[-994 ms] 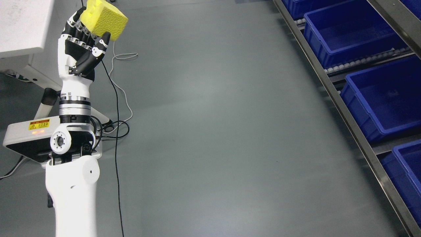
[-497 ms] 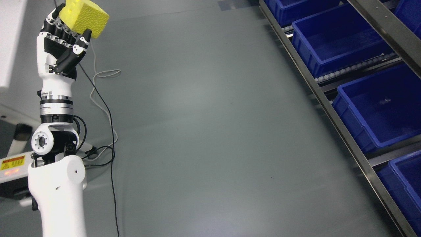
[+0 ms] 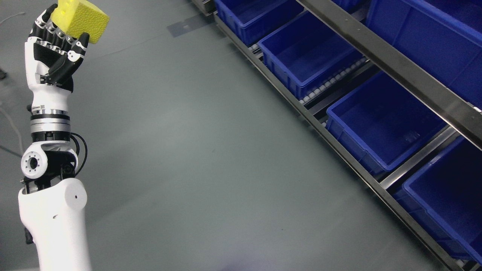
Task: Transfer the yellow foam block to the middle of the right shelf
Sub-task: 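Hold the cube raised in the left hand while turning toward the blue bins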
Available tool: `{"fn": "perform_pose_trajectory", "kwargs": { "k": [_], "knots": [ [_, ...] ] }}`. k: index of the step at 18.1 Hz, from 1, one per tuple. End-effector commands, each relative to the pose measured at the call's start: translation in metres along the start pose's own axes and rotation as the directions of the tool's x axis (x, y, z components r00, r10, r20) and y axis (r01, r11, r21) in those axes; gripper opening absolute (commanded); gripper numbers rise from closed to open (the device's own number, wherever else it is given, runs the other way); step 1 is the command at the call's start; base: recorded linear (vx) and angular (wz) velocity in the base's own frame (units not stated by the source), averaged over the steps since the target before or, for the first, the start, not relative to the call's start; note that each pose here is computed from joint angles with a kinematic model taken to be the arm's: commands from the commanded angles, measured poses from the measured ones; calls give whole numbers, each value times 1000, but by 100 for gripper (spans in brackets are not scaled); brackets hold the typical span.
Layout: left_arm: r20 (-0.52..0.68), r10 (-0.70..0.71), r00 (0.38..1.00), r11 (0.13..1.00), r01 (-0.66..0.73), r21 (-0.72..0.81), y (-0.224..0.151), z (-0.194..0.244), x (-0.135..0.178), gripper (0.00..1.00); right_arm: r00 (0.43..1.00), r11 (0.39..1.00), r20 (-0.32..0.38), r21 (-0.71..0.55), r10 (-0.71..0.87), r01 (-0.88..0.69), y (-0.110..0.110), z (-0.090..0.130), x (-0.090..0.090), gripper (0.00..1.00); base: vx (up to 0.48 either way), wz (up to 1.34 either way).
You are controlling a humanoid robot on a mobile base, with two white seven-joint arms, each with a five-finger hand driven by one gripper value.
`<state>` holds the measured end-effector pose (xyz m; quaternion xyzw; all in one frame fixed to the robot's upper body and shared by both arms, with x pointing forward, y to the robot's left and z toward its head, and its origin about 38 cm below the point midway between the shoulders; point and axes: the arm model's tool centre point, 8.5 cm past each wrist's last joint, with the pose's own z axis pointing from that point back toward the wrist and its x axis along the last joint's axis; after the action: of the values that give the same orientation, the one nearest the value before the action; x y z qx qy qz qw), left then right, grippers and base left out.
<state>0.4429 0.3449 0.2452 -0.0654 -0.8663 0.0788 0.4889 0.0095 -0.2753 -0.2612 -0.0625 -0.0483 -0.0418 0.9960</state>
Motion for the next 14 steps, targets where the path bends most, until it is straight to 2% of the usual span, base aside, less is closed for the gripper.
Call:
{"fn": "perform_pose_trajectory", "kwargs": {
  "k": [1,14],
  "knots": [
    [13,-7,1000,1000,7,14,8,-6,10,31,1000,1000,18,-17,5,-4,-11,-1,6,100,412,-570],
    [39,27,999,1000,-27,10,-4,-16,14,31,1000,1000,18,-17,5,-4,-11,-1,6,100,431,-369]
  ]
}}
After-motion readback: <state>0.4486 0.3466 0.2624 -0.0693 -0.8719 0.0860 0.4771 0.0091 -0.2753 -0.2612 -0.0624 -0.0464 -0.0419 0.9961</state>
